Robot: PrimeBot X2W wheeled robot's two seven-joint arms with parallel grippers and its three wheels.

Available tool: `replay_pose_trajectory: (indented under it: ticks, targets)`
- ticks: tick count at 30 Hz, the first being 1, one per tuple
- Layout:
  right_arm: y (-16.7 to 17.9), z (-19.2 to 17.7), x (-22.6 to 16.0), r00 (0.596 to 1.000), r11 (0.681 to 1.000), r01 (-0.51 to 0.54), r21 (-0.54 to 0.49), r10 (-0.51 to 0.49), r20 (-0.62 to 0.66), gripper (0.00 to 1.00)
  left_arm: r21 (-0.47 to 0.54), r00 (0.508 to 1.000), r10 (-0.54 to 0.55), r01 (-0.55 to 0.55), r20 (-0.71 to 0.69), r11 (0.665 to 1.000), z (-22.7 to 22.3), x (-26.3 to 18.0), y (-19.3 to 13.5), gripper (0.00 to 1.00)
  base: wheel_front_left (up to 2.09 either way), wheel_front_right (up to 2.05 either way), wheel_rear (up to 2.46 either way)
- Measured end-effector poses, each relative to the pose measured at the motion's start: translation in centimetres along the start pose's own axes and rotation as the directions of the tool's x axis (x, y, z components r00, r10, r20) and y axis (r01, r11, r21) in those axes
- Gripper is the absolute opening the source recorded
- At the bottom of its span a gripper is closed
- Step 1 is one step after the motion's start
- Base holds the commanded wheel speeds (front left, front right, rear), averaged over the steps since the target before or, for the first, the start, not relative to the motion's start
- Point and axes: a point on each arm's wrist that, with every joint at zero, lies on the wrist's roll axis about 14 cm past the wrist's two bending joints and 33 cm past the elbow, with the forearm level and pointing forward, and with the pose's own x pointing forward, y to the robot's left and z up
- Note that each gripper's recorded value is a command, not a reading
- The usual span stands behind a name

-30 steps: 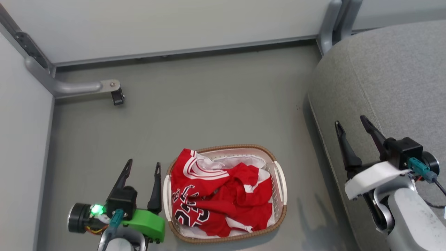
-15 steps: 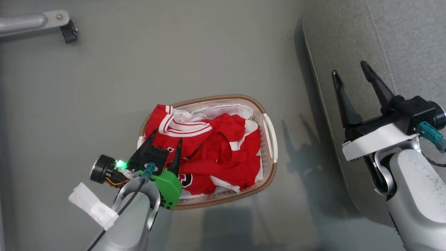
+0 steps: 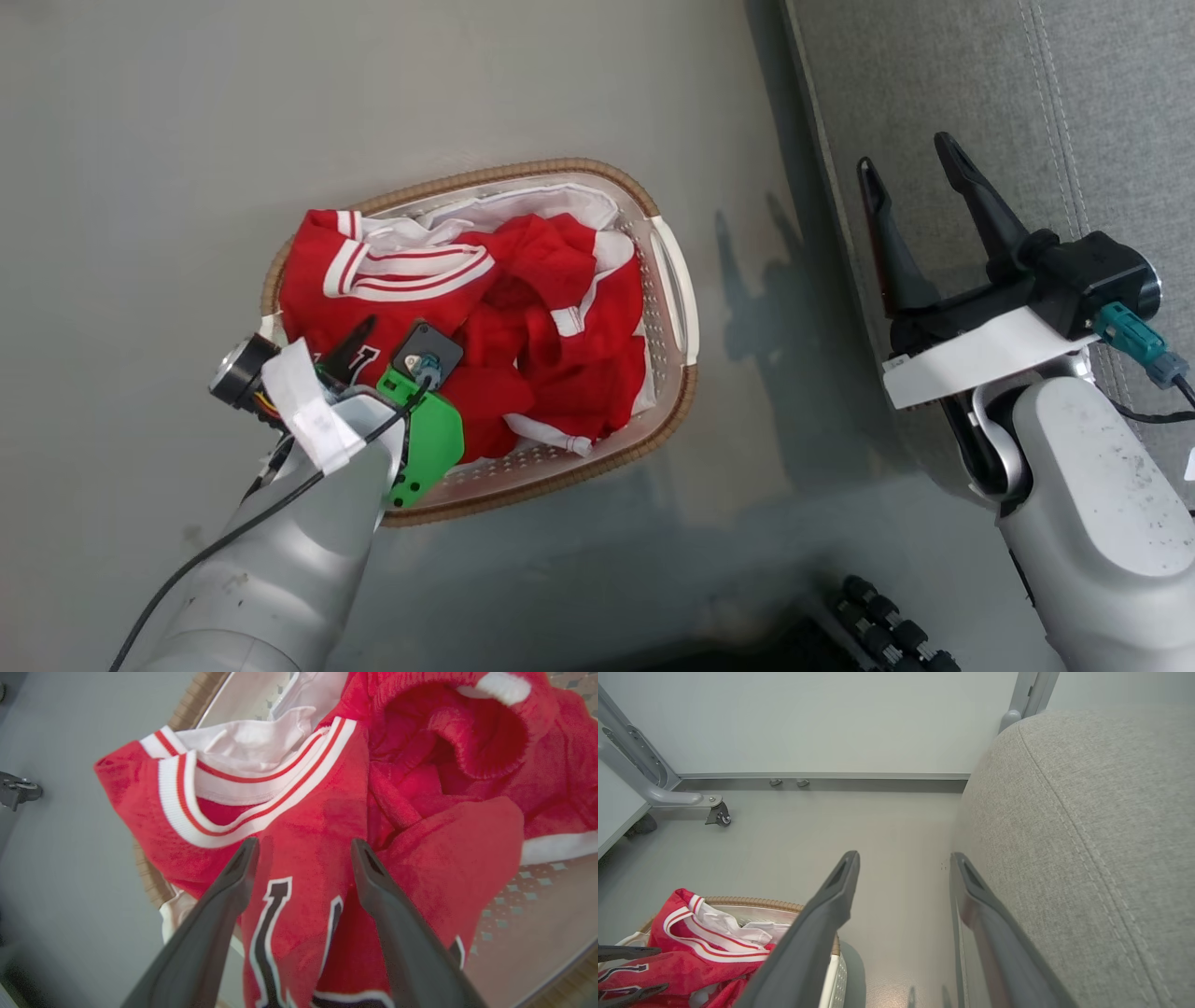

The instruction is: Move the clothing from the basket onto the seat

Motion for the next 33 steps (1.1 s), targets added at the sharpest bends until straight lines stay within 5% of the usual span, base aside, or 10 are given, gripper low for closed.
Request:
replay_pose_trajectory:
  ticks: [13, 14, 15, 16, 24, 33]
  targets:
    - [-0.9, -3.2, 0.0, 0.997, 0.999, 0.034, 0.033, -0.031, -0.071, 1.0, 0.222, 0.959, -0.054, 0.119, -0.277, 0.968, -3.1, 4.6, -1.1, 1.0, 0.0, 0.0, 0.0]
    - [-1.0, -3.4, 0.0, 0.996, 0.998, 0.041, 0.044, -0.037, -0.075, 1.0, 0.225, 0.952, -0.054, 0.126, -0.301, 0.966, -3.4, 4.7, -1.2, 0.85, 0.0, 0.0, 0.0]
    - [-1.2, -3.6, -0.1, 0.996, 0.997, 0.048, 0.053, -0.043, -0.08, 1.0, 0.223, 0.944, -0.058, 0.136, -0.326, 0.965, -3.7, 4.9, -1.4, 0.37, 0.0, 0.0, 0.0]
    - [-1.2, -3.9, -0.1, 0.995, 0.998, 0.044, 0.05, -0.039, -0.087, 1.0, 0.221, 0.936, -0.059, 0.142, -0.346, 0.965, -4.0, 5.0, -1.5, 0.0, 0.0, 0.0, 0.0]
    - [-0.9, -3.4, 0.2, 0.997, 0.999, 0.026, 0.043, -0.023, -0.078, 1.0, 0.19, 0.909, -0.058, 0.148, -0.413, 0.97, -4.4, 4.6, -2.2, 0.0, 0.0, 0.0, 0.0]
    - [0.3, -1.1, -0.4, 0.999, 0.999, -0.007, 0.036, 0.008, -0.039, 1.0, 0.142, 0.98, -0.112, 0.136, -0.167, 0.981, -1.0, 2.4, -3.3, 0.0, 0.0, 0.0, 0.0]
